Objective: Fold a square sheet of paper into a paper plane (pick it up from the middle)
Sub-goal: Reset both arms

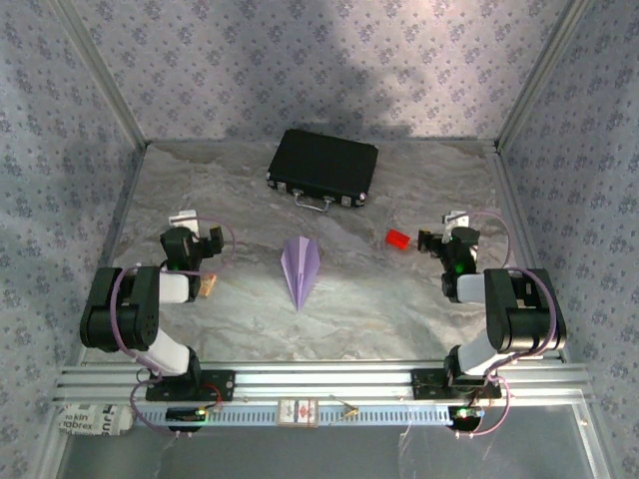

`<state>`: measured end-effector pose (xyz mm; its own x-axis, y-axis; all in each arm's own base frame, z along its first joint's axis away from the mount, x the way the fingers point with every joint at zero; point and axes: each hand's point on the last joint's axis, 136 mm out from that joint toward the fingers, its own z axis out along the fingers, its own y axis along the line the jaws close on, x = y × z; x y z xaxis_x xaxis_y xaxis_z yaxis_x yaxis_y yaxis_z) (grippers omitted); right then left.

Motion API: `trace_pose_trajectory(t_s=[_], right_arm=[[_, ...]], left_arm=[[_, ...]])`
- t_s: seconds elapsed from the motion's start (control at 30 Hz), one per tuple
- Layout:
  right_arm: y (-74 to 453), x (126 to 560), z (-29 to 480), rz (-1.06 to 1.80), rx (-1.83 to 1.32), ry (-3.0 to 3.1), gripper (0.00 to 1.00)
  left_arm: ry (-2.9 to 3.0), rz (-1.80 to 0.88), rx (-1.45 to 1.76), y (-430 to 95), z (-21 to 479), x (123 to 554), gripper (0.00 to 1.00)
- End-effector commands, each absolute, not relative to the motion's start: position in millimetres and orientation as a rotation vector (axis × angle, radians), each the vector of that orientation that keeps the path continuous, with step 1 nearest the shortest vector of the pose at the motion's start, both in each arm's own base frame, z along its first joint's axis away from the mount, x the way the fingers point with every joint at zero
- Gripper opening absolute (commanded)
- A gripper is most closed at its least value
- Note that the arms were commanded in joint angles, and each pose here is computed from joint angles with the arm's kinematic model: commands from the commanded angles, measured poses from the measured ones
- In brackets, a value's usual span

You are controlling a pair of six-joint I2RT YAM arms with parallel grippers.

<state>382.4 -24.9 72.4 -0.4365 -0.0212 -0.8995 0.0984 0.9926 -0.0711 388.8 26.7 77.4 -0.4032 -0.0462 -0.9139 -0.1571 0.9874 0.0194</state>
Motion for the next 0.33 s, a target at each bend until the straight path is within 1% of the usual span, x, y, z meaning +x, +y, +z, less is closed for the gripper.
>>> trace_pose_trajectory(t_s=[0.0,0.3], right_arm=[[-27.1,388.5,85.2,-0.158,0.081,1.972,0.99],[-26.7,389.2,84.4,-0.145,0.077,1.977,0.99]], left_arm=[[1.936,0.109,-0.149,26.4,90.6,395.0,1.00],[1.936,0.108,-0.147,26.1,90.6,395.0,1.00]])
